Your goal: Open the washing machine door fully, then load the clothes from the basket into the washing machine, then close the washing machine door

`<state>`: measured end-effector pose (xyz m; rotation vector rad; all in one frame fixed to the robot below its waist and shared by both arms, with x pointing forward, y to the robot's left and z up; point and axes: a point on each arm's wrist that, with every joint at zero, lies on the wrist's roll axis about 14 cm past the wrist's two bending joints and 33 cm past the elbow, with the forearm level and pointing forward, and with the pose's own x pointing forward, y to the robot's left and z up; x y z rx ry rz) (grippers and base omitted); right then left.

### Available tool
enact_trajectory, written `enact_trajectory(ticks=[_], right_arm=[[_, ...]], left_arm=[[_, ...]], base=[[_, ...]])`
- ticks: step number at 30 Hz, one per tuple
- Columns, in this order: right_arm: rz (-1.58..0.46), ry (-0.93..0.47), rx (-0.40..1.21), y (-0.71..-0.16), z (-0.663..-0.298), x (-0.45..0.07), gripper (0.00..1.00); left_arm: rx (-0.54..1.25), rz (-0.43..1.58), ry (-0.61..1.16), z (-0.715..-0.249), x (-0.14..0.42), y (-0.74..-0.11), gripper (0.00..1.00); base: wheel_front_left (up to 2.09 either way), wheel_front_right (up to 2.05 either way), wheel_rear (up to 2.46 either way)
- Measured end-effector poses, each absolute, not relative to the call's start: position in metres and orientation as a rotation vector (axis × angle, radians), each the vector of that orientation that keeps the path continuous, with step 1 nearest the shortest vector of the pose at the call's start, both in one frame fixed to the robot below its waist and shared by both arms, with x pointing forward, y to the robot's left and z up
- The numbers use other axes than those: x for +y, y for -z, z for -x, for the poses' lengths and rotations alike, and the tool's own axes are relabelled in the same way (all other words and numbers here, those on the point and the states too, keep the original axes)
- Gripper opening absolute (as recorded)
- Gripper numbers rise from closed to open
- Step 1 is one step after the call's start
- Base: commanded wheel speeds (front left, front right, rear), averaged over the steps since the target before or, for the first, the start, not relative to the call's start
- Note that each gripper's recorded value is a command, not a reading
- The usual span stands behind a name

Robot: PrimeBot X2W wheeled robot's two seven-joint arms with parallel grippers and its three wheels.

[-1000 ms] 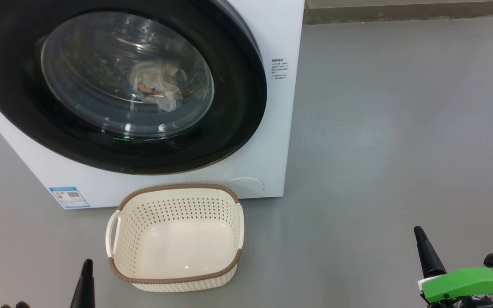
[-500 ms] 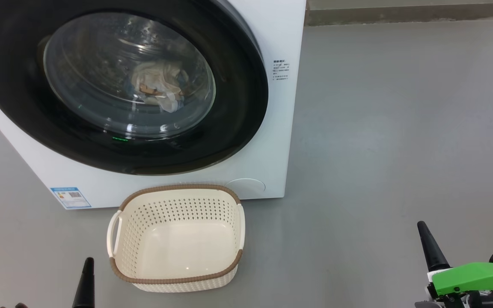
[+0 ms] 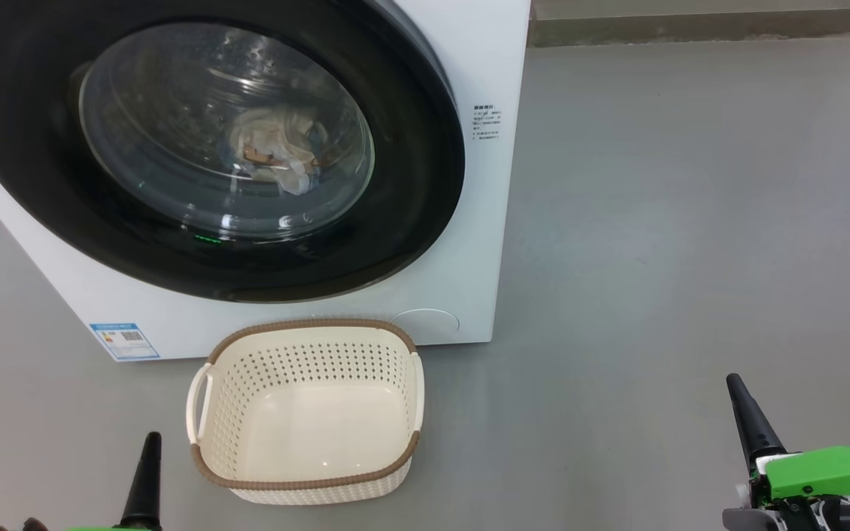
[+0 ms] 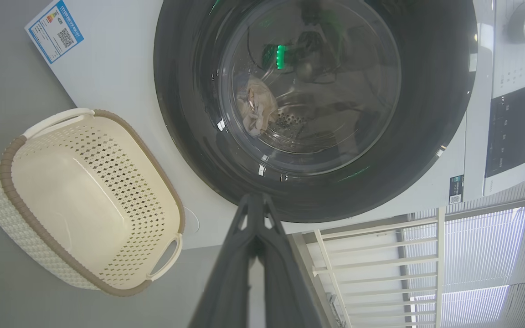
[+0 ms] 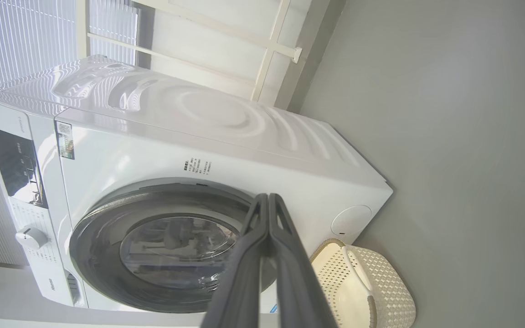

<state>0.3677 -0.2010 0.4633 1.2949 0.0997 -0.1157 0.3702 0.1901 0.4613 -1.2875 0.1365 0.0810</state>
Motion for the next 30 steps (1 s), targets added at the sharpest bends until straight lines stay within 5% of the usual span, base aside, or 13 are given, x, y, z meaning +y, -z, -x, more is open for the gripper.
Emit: enact_trajectory(ticks=[30], right_arm=[[-1.581, 0.086, 0.039, -0.481, -0.375, -0.206, 0.0]], left_arm=[[0.081, 1.568, -0.045, -0.377, 0.189, -0.48, 0.0]], base=[[0.0, 0.0, 0.0]])
